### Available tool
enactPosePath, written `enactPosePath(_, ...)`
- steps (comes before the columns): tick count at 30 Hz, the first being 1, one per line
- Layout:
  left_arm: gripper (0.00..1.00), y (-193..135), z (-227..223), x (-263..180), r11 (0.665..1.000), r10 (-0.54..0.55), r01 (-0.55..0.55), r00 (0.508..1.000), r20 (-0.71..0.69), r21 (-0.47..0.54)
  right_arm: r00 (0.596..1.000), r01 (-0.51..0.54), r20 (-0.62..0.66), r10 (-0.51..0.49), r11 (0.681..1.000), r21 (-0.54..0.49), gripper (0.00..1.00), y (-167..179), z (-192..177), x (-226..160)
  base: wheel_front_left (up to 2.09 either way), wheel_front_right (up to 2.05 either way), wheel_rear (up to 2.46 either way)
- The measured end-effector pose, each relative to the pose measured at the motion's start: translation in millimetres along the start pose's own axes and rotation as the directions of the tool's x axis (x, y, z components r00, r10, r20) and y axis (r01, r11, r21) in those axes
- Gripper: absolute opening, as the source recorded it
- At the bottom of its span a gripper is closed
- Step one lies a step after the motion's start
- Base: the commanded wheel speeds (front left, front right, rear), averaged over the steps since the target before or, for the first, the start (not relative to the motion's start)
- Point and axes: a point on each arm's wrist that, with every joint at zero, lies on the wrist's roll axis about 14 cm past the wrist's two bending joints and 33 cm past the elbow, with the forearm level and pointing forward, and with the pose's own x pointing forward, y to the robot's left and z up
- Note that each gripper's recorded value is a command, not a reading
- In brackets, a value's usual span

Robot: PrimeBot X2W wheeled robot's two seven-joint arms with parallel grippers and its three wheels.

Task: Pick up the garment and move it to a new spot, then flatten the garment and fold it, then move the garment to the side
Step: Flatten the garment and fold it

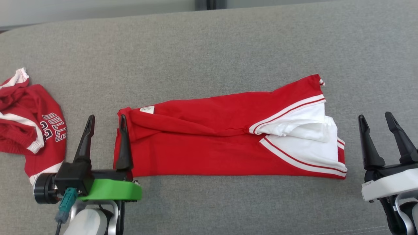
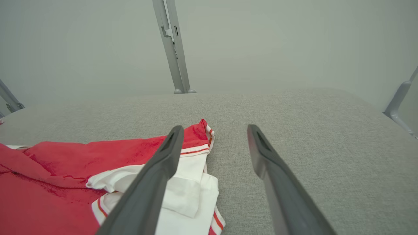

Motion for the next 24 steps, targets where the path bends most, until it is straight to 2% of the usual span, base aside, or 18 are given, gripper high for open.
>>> enactPosePath(5, 1.00, 3.4, -4.9, 15.9, 1.000, 0.007, -0.007, 1.000, 0.005, 0.005, 0.988, -0.005, -0.154, 0.012, 0.999, 0.040, 1.00, -1.7, -54.6, 20.8, 0.00, 0.00, 0.00)
enactPosePath(9, 1.00, 11.1, -15.4, 21.6, 1.000, 0.029, -0.029, 0.999, -0.015, 0.013, 0.959, -0.033, -0.278, 0.054, 0.996, 0.079, 1.00, 8.6, -100.9, 35.1, 0.00, 0.00, 0.00)
enactPosePath(14, 1.00, 16.6, -19.8, 22.2, 0.999, 0.048, -0.048, 0.999, -0.023, 0.009, 0.926, -0.059, -0.364, 0.104, 0.990, 0.131, 1.00, 24.0, -135.9, 38.6, 0.00, 0.00, 0.00)
enactPosePath(15, 1.00, 18.8, -19.6, 22.1, 0.999, 0.054, -0.054, 0.998, -0.022, 0.011, 0.922, -0.071, -0.368, 0.119, 0.987, 0.141, 0.44, 28.2, -137.9, 39.6, 0.00, 0.00, 0.00)
enactPosePath(16, 1.00, 20.7, -19.0, 21.9, 0.998, 0.059, -0.058, 0.998, -0.021, 0.013, 0.920, -0.075, -0.370, 0.127, 0.986, 0.152, 0.30, 30.1, -138.6, 39.6, 0.00, 0.00, 0.00)
enactPosePath(17, 1.00, 21.4, -18.0, 21.9, 0.998, 0.060, -0.060, 0.998, -0.018, 0.014, 0.921, -0.075, -0.369, 0.129, 0.985, 0.158, 0.00, 30.7, -138.7, 39.2, 0.00, 0.00, 0.00)
enactPosePath(20, 1.00, 21.3, -13.5, 22.0, 0.998, 0.061, -0.061, 0.998, -0.004, 0.014, 0.924, -0.084, -0.355, 0.145, 0.980, 0.182, 0.00, 36.0, -135.8, 36.0, 0.00, 0.00, 0.00)
enactPosePath(24, 1.00, 17.7, -9.2, 19.4, 0.998, 0.055, -0.055, 0.998, 0.007, 0.009, 0.941, -0.068, -0.316, 0.122, 0.982, 0.178, 0.00, 25.1, -122.8, 33.3, 0.00, 0.00, 0.00)
